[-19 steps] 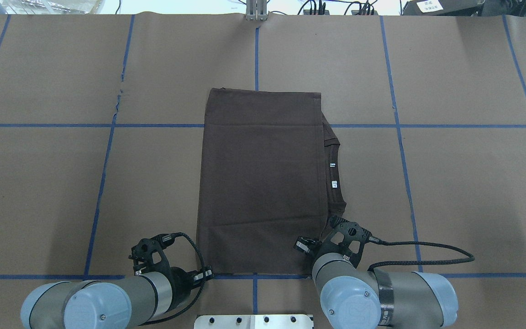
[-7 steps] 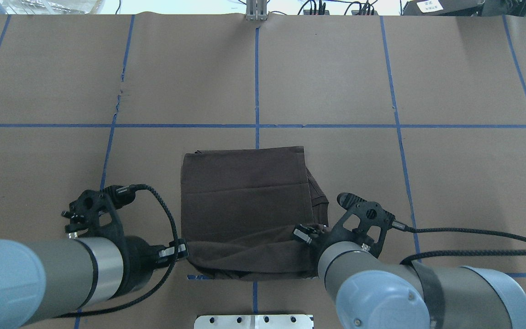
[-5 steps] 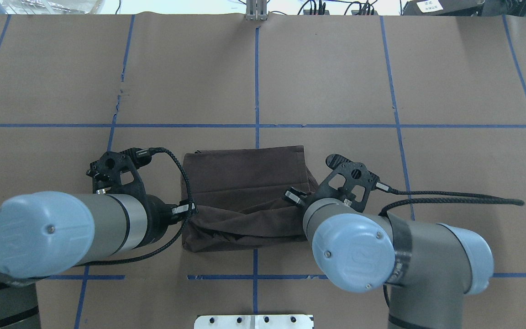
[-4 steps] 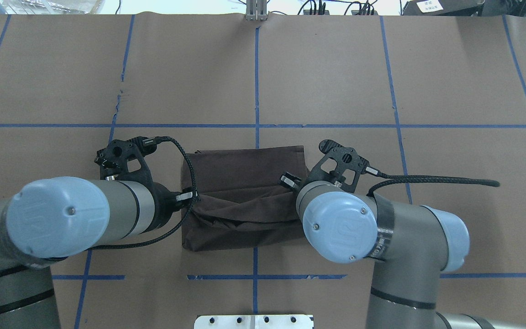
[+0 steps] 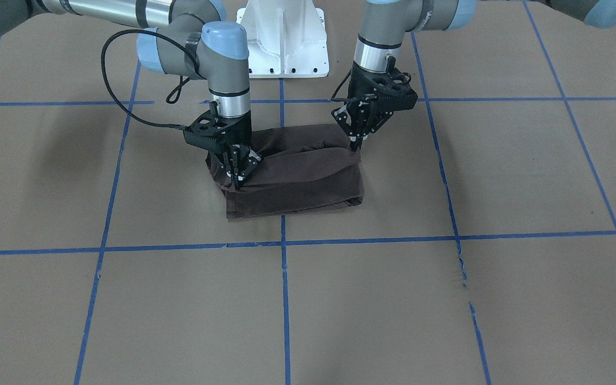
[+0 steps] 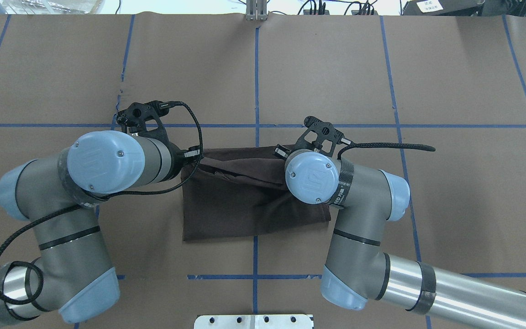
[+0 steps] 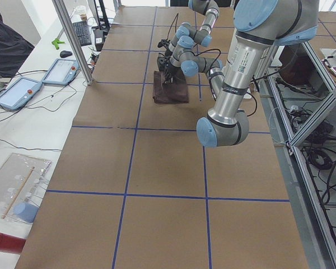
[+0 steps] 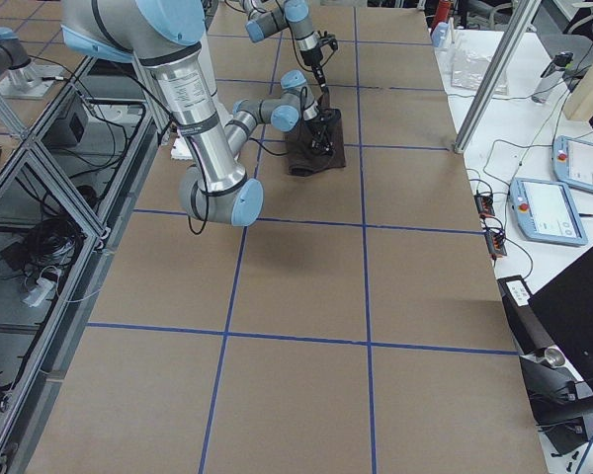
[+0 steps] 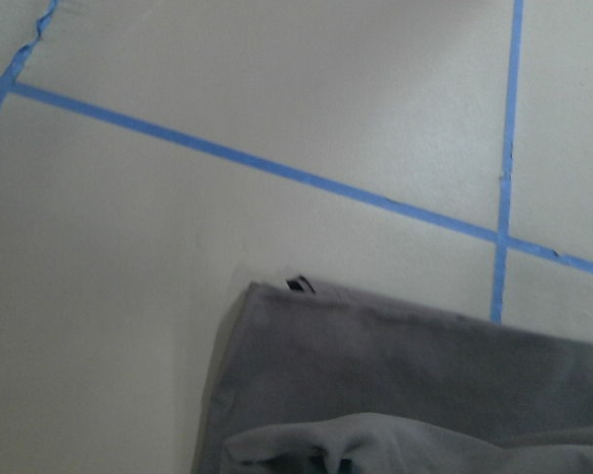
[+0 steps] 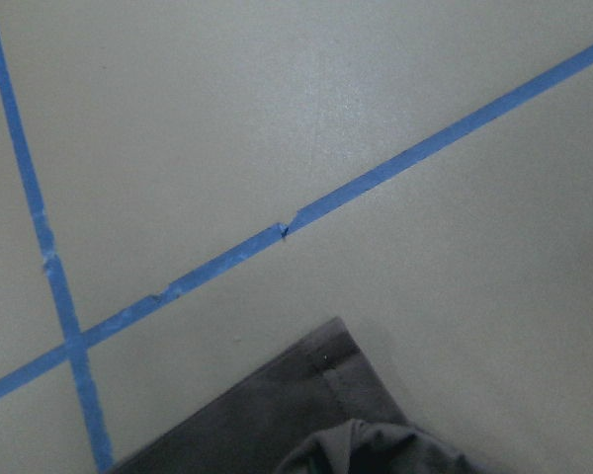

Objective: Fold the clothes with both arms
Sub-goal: 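Lay the folded edge down on the far half and open both grippers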

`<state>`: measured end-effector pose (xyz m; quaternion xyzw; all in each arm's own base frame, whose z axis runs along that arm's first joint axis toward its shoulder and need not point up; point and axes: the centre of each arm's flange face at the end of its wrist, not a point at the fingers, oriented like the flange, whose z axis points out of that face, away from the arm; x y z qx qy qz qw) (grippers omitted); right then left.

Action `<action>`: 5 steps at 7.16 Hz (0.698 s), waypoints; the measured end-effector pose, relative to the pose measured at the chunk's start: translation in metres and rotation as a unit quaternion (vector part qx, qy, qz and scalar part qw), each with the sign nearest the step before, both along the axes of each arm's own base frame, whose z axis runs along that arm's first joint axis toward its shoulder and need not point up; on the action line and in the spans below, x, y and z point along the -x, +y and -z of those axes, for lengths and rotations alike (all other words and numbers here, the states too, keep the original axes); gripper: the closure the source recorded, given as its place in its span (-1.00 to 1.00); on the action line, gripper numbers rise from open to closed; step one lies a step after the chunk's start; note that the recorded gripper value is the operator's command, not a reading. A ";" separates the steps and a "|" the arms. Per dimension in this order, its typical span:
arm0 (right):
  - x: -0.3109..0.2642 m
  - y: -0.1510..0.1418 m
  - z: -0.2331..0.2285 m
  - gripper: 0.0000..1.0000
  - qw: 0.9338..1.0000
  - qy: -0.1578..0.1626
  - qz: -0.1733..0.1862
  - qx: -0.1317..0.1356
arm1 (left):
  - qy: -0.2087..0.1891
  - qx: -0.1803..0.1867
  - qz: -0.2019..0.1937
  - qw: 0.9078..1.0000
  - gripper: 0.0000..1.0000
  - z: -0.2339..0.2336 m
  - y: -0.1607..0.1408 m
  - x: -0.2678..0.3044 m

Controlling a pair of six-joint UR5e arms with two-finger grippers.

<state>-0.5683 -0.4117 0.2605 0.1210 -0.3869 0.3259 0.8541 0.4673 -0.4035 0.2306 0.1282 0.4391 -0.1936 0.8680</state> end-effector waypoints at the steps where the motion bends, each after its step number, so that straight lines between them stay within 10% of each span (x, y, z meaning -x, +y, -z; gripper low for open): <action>1: 0.007 -0.005 -0.009 1.00 1.000 0.005 0.001 0.002 | -0.004 -0.004 0.003 1.000 1.00 -0.018 -0.017 -0.013; 2: 0.011 -0.008 -0.013 0.84 1.000 0.006 0.001 0.003 | -0.007 -0.007 0.003 1.000 0.91 -0.031 -0.027 -0.025; 3: 0.013 -0.009 -0.015 -0.98 1.000 0.008 0.003 0.002 | -0.008 -0.008 0.002 1.000 -0.98 -0.037 -0.032 -0.031; 5: 0.012 -0.012 -0.009 -1.00 0.998 0.028 0.038 -0.029 | -0.022 -0.033 -0.017 0.999 -1.00 -0.040 -0.036 -0.032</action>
